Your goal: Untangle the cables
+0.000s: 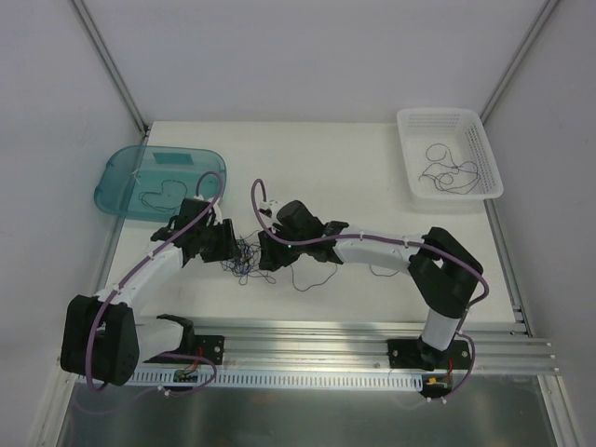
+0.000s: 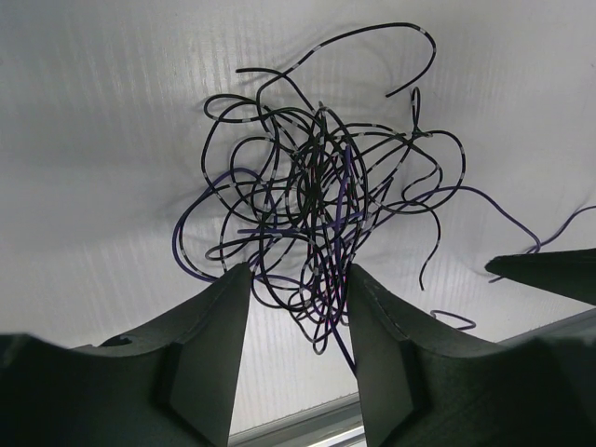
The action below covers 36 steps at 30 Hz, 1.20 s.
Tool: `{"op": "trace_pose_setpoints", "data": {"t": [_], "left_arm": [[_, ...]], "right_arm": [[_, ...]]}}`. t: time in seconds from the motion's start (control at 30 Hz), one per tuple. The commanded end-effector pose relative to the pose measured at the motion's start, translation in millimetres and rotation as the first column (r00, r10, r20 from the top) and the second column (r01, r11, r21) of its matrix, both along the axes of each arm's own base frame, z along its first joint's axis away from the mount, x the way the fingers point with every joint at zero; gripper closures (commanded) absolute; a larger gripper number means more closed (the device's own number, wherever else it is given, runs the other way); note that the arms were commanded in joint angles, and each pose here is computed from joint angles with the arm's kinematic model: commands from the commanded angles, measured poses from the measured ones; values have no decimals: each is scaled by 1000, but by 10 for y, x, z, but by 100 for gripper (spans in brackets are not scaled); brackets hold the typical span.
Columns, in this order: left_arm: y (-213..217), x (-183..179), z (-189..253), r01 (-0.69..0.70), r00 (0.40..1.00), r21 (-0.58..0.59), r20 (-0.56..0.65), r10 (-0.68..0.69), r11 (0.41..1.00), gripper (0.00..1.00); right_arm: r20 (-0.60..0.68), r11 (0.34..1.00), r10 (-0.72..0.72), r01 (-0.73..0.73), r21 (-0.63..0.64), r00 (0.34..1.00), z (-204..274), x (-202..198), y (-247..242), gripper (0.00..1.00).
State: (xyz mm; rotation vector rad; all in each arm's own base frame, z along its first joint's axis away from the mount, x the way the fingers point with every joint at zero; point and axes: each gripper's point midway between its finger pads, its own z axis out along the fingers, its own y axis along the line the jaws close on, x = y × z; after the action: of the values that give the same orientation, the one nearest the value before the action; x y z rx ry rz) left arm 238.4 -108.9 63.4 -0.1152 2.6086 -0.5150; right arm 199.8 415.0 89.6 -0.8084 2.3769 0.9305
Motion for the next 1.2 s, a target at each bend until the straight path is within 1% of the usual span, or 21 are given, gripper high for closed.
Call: {"op": "trace_pose_setpoints", "data": {"t": [0.0, 0.23, 0.33, 0.43, 0.47, 0.5, 0.53, 0.57, 0.63, 0.67, 0.7, 0.77, 0.8, 0.87, 0.9, 0.93, 0.97, 1.0, 1.07, 1.1, 1.17], "left_arm": [[-94, 56, 100, 29, 999, -27, 27, -29, 999, 56], [-102, 62, 93, 30, 999, -26, 23, -30, 999, 59], [-101, 53, 85, 32, 999, -23, 21, -32, 999, 60], [-91, 57, 75, 29, 999, -17, 18, -28, 999, 64], [-87, 64, 77, 25, 999, -13, 20, -25, 1000, 65], [-84, 60, 72, 25, 1000, -12, 19, -24, 1000, 67], [-74, 58, 70, 23, 1000, -7, 18, -23, 1000, 70], [-67, 70, 78, 19, 1000, -4, 23, -18, 1000, 79], [-39, 62, 69, 10, 1000, 10, 22, -10, 1000, 89], [-8, 69, 65, 1, 1000, 25, 26, -1, 1000, 97], [8, 80, 80, -5, 999, 33, 32, 4, 999, 99], [64, 76, 71, -23, 999, 58, 31, 21, 998, 100], [101, 87, 78, -34, 999, 78, 37, 32, 996, 100], [143, 82, 84, -52, 998, 94, 36, 48, 994, 100], [162, 81, 91, -58, 998, 103, 38, 54, 993, 100], [174, 79, 93, -61, 998, 107, 41, 57, 992, 100], [182, 80, 105, -64, 997, 110, 45, 60, 992, 100], [199, 83, 105, -70, 997, 116, 47, 65, 991, 100], [197, 82, 118, -73, 996, 114, 53, 67, 991, 100], [201, 84, 122, -75, 996, 116, 54, 69, 990, 100], [207, 82, 119, -76, 996, 119, 53, 70, 990, 100]], "right_arm": [[20, 987, 49, -51, 153, 999, 264, 25, 386, 53], [-26, 979, 99, -93, 180, 995, 107, -81, 590, 57], [-36, 980, 108, -100, 175, 994, 42, -105, 628, 61], [-31, 981, 98, -91, 169, 995, 35, -92, 612, 73], [-30, 983, 97, -92, 157, 995, 11, -106, 569, 84], [-21, 984, 96, -91, 155, 995, 35, -107, 544, 90], [-5, 986, 85, -83, 145, 996, 46, -91, 502, 96], [19, 987, 91, -93, 132, 996, 133, -114, 410, 99], [51, 992, 77, -82, 97, 996, 202, -107, 273, 99], [62, 993, 80, -85, 77, 995, 285, -158, 149, 99], [78, 994, 85, -90, 58, 993, 334, -171, 60, 99], [91, 998, 64, -63, -21, 994, 331, -194, -176, 99], [127, 998, 58, -56, -21, 990, 471, -200, -283, 99], [159, 995, 1, 15, -100, 987, 479, -156, -574, 99], [187, 994, -21, 40, -98, 982, 587, -163, -705, 99], [231, 987, -79, 109, -119, 970, 645, -69, -857, 99], [239, 977, -111, 149, -149, 965, 659, -53, -1024, 99], [286, 969, -169, 212, -127, 943, 831, 3, -1190, 99], [316, 946, -243, 296, -131, 917, 963, 76, -1471, 99], [355, 934, -297, 347, -85, 886, 1177, 111, -1636, 99], [381, 908, -362, 414, -61, 850, 1373, 159, -1896, 99]]}}
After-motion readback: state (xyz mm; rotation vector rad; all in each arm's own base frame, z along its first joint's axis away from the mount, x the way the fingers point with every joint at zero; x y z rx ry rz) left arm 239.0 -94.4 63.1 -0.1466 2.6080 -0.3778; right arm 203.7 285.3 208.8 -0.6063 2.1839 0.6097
